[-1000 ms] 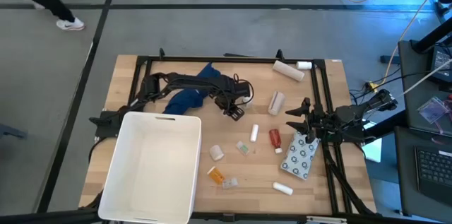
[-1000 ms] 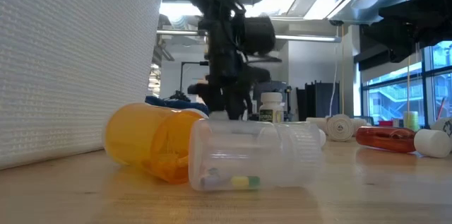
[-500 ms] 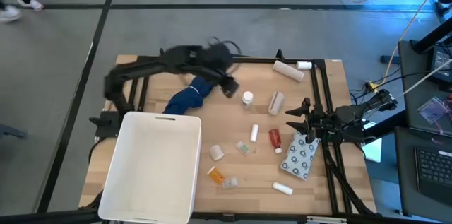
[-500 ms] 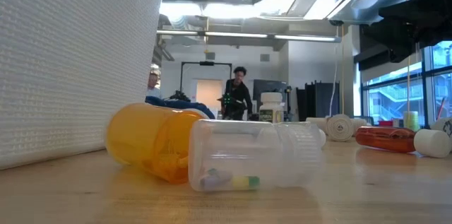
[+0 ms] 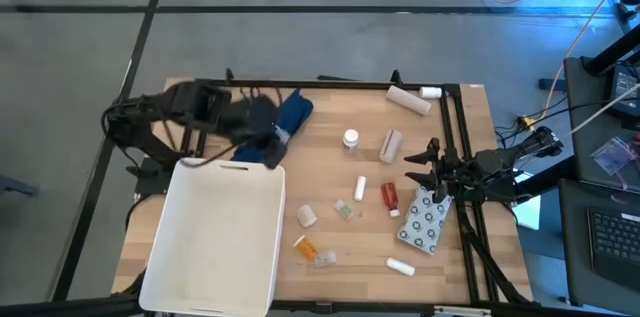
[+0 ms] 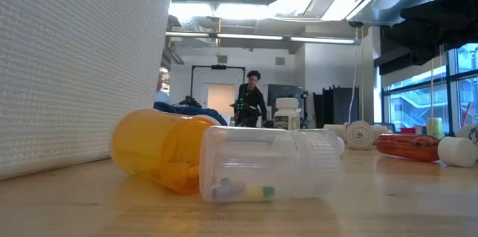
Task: Pick & place medical supplies in basket/bin
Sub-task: Put the top transparent medicine bottle into the white bin
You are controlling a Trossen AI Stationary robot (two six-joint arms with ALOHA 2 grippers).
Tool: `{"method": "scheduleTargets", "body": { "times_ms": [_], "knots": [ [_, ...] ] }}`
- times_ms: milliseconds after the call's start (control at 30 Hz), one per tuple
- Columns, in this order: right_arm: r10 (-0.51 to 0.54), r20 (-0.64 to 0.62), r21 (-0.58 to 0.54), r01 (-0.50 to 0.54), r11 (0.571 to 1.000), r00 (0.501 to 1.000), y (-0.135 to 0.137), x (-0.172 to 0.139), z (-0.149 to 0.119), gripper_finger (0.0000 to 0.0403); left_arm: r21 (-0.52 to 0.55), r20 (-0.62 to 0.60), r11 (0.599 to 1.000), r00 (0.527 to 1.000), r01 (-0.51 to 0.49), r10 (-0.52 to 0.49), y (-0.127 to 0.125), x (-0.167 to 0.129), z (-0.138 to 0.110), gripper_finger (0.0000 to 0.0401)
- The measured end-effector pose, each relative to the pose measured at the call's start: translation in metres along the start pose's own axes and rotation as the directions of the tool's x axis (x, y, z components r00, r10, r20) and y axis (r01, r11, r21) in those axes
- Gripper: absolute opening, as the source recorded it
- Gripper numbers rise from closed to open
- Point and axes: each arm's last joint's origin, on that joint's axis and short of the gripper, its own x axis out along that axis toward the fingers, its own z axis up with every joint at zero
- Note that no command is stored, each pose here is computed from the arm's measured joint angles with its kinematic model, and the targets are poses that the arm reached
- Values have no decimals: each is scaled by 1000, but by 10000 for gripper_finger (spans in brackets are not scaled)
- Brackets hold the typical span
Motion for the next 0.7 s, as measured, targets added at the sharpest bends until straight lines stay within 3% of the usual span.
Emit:
{"method": "scheduleTargets", "body": {
  "times_ms": [200,700],
  "knots": [
    [0,0,0,0,1000,1000,0,0,0,225,-175,-96,980,992,-93,77,-16,-10,-45,145],
    [0,0,-1,0,1000,1000,0,0,0,225,-466,-199,873,979,-141,52,-62,-7,-118,145]
  ]
}}
